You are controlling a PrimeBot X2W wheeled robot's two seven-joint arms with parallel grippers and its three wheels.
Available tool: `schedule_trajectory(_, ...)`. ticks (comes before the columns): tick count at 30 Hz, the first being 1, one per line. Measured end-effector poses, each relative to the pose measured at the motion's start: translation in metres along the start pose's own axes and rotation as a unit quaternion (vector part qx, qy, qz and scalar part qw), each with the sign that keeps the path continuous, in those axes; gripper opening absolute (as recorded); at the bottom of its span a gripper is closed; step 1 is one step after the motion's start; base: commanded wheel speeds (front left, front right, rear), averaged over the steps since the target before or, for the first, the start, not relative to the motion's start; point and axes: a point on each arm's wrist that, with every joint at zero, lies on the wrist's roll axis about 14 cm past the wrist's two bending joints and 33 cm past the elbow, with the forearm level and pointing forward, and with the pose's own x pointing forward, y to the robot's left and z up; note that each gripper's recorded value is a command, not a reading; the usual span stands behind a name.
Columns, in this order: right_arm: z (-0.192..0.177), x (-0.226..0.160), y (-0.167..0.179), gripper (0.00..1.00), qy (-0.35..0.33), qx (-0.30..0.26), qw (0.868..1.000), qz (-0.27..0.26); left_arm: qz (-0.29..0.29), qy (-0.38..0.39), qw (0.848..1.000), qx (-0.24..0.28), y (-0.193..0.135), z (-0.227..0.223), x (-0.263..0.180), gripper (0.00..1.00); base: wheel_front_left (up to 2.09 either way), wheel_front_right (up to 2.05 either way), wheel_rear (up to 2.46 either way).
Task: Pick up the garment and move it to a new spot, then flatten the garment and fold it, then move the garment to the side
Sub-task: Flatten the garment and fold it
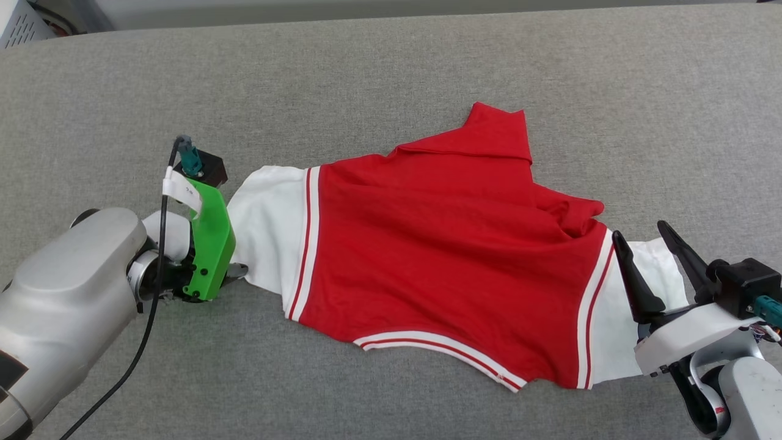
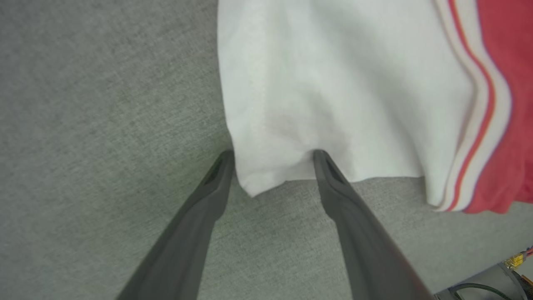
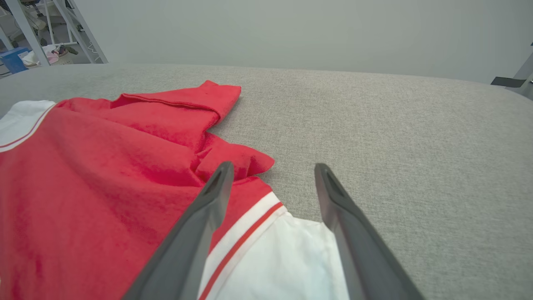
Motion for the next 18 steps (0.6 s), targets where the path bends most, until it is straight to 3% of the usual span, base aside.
schedule_trajectory(1,0.0,0.0,0.0,1.0,0.0,0.0,1.0,-0.001,0.001,0.0,1.0,0.0,0.0,0.0,0.0,0.74,0.0,0.0,0.0)
schedule_trajectory(2,0.0,0.0,-0.001,1.0,0.0,0.0,1.0,-0.001,0.002,0.0,1.0,0.001,0.001,0.0,0.0,0.13,0.0,0.0,0.0)
schedule_trajectory(3,0.001,0.0,-0.001,1.0,-0.001,0.0,1.0,-0.001,0.002,0.001,1.0,0.001,0.001,-0.001,0.001,0.0,0.0,0.0,0.0)
schedule_trajectory(11,0.02,-0.004,-0.006,1.0,-0.023,-0.017,1.0,-0.001,0.008,-0.061,0.998,0.027,-0.007,0.004,-0.01,0.0,0.0,0.0,0.0)
schedule_trajectory(18,0.053,-0.016,-0.024,1.0,0.004,-0.089,0.996,0.009,0.015,-0.179,0.983,0.037,-0.008,0.031,-0.056,0.0,0.0,0.0,0.0)
